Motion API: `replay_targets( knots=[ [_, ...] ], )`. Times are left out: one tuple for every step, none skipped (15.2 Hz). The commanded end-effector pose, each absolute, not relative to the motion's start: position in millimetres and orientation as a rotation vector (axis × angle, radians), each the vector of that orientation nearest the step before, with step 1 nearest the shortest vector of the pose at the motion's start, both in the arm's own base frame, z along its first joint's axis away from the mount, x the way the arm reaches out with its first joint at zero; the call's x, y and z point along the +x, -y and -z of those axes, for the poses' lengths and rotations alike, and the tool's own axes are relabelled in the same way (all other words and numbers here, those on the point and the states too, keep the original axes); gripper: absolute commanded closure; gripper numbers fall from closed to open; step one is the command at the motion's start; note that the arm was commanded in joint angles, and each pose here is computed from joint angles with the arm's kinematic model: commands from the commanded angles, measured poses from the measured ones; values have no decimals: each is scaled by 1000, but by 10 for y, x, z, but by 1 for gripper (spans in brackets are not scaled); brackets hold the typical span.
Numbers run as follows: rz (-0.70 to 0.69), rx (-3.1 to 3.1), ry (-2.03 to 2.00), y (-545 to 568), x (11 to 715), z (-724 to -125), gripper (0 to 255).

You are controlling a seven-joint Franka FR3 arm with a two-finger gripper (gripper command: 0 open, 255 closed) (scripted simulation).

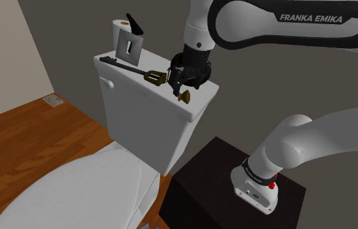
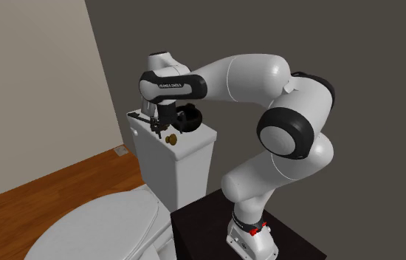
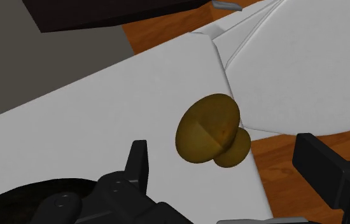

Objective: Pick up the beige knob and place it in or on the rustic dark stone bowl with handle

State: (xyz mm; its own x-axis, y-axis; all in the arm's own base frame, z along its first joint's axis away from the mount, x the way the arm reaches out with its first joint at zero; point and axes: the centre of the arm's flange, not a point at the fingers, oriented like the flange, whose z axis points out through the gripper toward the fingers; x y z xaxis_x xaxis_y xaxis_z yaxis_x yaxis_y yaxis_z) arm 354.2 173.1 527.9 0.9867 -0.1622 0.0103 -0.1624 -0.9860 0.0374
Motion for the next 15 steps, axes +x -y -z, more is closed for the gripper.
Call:
replay_targets(
  knots=[
    [-12, 3093, 254, -1726, 3544, -5168, 0],
    [-12, 3093, 254, -1725, 3545, -5137, 0],
    [-12, 3093, 254, -1725, 3544, -5137, 0],
    [-12, 3093, 254, -1725, 3544, -5137, 0],
    [-12, 3093, 254, -1725, 3544, -5137, 0],
    [-12, 3093, 254, -1725, 3545, -5137, 0],
    [-12, 3093, 254, -1725, 3545, -5137, 0],
    [-12, 3093, 254, -1725, 3545, -5137, 0],
    [-12, 3093, 254, -1725, 3545, -5138, 0],
    [-12, 3093, 254, -1725, 3545, -5138, 0],
    [-12, 3093, 254, -1725, 3545, -5138, 255],
    [-12, 3093, 254, -1725, 3545, -5138, 255],
    [-12, 3093, 254, -1725, 3545, -5138, 255],
    [-12, 3093, 254, -1725, 3545, -5138, 255],
    [-12, 3093, 254, -1725, 3546, -5138, 255]
  ],
)
